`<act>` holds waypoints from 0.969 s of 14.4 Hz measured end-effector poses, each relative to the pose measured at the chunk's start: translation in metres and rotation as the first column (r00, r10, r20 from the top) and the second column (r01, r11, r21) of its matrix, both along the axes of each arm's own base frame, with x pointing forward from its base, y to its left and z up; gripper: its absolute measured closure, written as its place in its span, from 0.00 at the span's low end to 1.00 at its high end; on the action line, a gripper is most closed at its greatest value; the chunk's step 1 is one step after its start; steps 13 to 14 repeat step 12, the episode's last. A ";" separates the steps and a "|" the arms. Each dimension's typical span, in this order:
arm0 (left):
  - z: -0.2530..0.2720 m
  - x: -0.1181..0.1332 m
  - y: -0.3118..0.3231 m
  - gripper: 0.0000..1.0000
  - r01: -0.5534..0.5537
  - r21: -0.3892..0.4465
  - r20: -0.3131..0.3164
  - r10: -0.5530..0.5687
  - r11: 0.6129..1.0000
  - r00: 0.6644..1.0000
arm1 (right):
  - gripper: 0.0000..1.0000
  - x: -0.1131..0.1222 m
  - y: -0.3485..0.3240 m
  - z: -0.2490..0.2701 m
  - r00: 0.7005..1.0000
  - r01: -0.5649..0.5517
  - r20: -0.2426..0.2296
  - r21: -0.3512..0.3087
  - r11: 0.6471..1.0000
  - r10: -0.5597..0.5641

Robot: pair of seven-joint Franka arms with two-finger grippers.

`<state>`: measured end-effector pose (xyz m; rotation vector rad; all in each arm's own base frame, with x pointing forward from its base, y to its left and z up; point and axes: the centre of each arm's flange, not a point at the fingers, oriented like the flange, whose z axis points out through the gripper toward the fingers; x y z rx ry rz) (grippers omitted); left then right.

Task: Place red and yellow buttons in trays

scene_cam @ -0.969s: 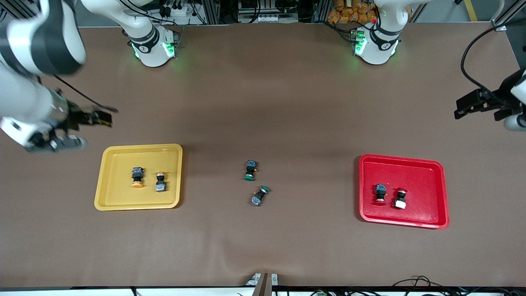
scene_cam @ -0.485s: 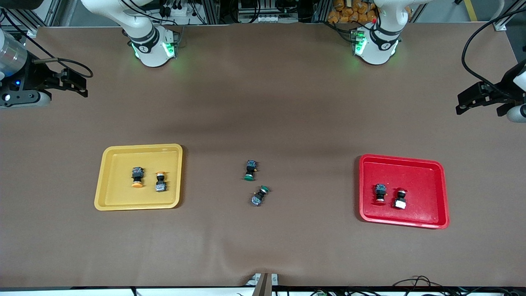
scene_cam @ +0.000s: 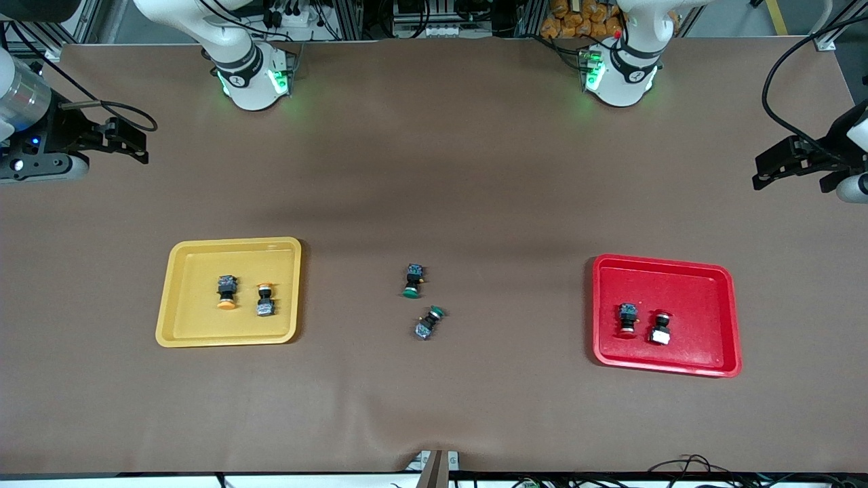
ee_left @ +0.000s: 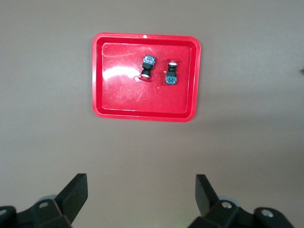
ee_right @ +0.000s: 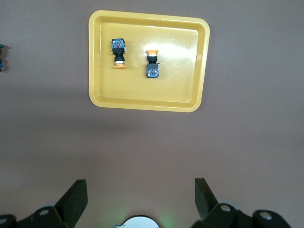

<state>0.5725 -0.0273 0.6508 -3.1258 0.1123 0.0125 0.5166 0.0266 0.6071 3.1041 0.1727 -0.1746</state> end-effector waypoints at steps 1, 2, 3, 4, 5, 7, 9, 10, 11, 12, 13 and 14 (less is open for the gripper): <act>0.000 0.000 0.000 0.00 0.000 0.000 0.000 0.000 1.000 1.000 | 0.00 0.000 0.000 0.000 1.000 0.003 0.002 0.000 1.000 -0.003; 0.000 0.000 0.000 0.00 0.000 0.000 0.000 0.000 1.000 1.000 | 0.00 0.001 0.000 0.000 1.000 0.005 0.005 0.000 1.000 -0.005; 0.000 0.000 0.000 0.00 0.000 0.000 0.000 0.000 1.000 1.000 | 0.00 0.001 0.001 0.001 1.000 0.005 0.006 -0.002 1.000 -0.005; 0.000 0.000 0.000 0.00 -0.001 0.000 0.000 0.001 1.000 1.000 | 0.00 0.000 0.002 0.001 1.000 0.005 0.007 -0.005 1.000 -0.005; 0.000 0.000 0.001 0.00 -0.001 0.000 0.000 0.001 1.000 1.000 | 0.00 0.000 0.006 0.001 1.000 0.000 0.008 -0.010 1.000 0.000; 0.000 0.000 0.001 0.00 -0.001 0.000 0.000 0.001 1.000 1.000 | 0.00 -0.001 0.013 0.001 1.000 -0.008 0.008 -0.016 1.000 0.008; 0.000 0.000 0.001 0.00 -0.001 0.000 0.000 0.001 1.000 1.000 | 0.00 -0.001 0.015 0.000 1.000 -0.009 0.007 -0.018 1.000 0.009; 0.000 0.000 0.001 0.00 -0.001 0.000 -0.001 0.001 1.000 1.000 | 0.00 -0.001 0.013 0.000 1.000 -0.005 0.008 -0.018 1.000 0.005; 0.000 0.000 0.001 0.00 -0.001 0.000 -0.001 0.001 1.000 1.000 | 0.00 0.000 0.009 0.001 1.000 0.003 0.010 -0.018 1.000 -0.003; -0.001 0.000 0.001 0.00 -0.001 0.000 -0.001 0.001 1.000 1.000 | 0.00 0.000 0.005 0.001 1.000 0.010 0.013 -0.018 1.000 -0.010; -0.001 0.000 0.001 0.00 -0.001 0.000 -0.001 0.001 1.000 1.000 | 0.00 0.000 0.005 0.001 1.000 0.010 0.013 -0.018 1.000 -0.010; -0.001 0.000 0.001 0.00 -0.001 0.000 -0.001 0.001 1.000 1.000 | 0.00 0.000 0.005 0.001 1.000 0.010 0.013 -0.018 1.000 -0.010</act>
